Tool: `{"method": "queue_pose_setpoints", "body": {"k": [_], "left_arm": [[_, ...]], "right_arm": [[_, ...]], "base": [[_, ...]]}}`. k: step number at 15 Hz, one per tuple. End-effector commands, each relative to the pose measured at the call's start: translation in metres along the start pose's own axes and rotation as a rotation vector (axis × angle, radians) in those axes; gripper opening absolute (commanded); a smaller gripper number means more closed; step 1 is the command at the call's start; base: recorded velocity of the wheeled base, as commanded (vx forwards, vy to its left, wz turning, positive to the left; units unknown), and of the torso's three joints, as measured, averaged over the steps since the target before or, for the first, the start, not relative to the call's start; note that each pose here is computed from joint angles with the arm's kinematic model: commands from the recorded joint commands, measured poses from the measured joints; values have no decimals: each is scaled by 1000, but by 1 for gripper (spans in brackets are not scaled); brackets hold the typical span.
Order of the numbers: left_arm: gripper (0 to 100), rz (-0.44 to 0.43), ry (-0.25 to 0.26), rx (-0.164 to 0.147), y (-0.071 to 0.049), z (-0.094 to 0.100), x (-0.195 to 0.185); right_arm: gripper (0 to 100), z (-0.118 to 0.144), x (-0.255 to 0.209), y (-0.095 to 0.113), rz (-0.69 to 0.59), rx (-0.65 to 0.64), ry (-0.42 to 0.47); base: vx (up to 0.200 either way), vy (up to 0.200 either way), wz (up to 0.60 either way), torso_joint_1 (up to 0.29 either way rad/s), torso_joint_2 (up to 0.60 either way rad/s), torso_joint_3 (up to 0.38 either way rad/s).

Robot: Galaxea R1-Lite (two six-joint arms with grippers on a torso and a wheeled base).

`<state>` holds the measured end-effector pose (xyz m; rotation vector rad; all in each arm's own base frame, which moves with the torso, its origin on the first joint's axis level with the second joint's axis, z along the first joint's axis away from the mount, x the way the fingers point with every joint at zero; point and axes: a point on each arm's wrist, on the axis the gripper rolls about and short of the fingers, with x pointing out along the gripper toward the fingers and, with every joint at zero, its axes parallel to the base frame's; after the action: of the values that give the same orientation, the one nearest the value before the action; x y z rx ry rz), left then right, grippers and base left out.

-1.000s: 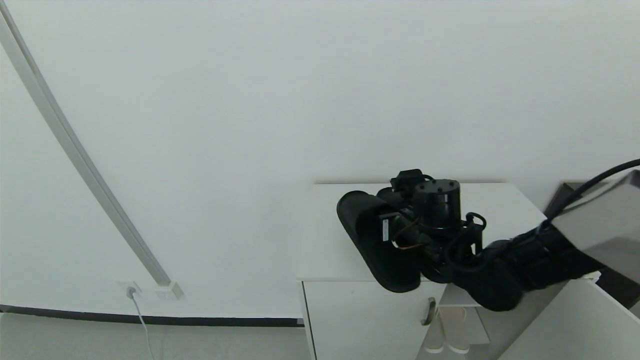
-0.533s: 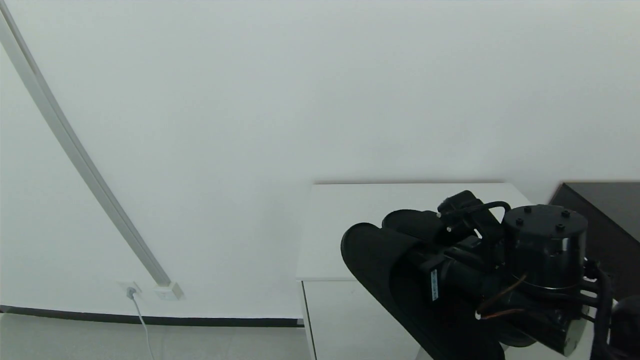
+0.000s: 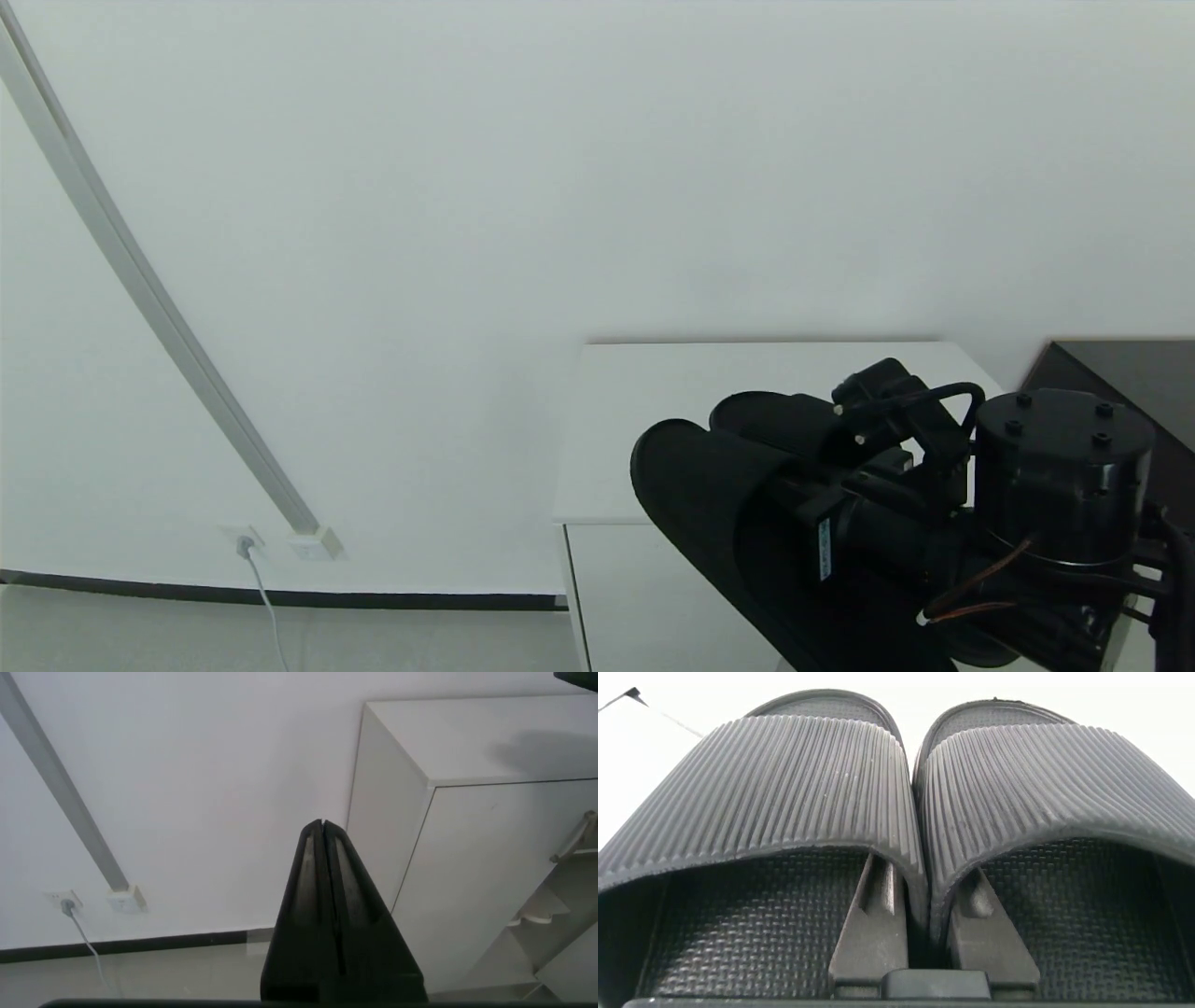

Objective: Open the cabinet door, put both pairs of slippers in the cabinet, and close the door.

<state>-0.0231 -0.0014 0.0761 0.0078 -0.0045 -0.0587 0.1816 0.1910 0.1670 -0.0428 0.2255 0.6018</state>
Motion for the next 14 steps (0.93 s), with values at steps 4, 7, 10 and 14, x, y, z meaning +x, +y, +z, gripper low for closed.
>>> {"method": "queue_pose_setpoints", "body": {"k": [4, 7, 10, 14], "left_arm": [[0, 0, 1, -2, 0, 0, 0], [0, 0, 1, -3, 0, 0, 0], [0, 0, 1, -3, 0, 0, 0], [0, 0, 1, -3, 0, 0, 0]], "right_arm": [[0, -4, -1, 5, 16, -9, 14], [0, -4, -1, 6, 22, -7, 11], [0, -8, -2, 5, 19, -11, 26], [0, -8, -2, 5, 19, -9, 26]], "base": [[-200, 0, 0, 7, 2, 0], [-200, 0, 0, -2, -1, 5], [-133, 0, 0, 2, 3, 2], [0, 0, 0, 0, 0, 0]]}}
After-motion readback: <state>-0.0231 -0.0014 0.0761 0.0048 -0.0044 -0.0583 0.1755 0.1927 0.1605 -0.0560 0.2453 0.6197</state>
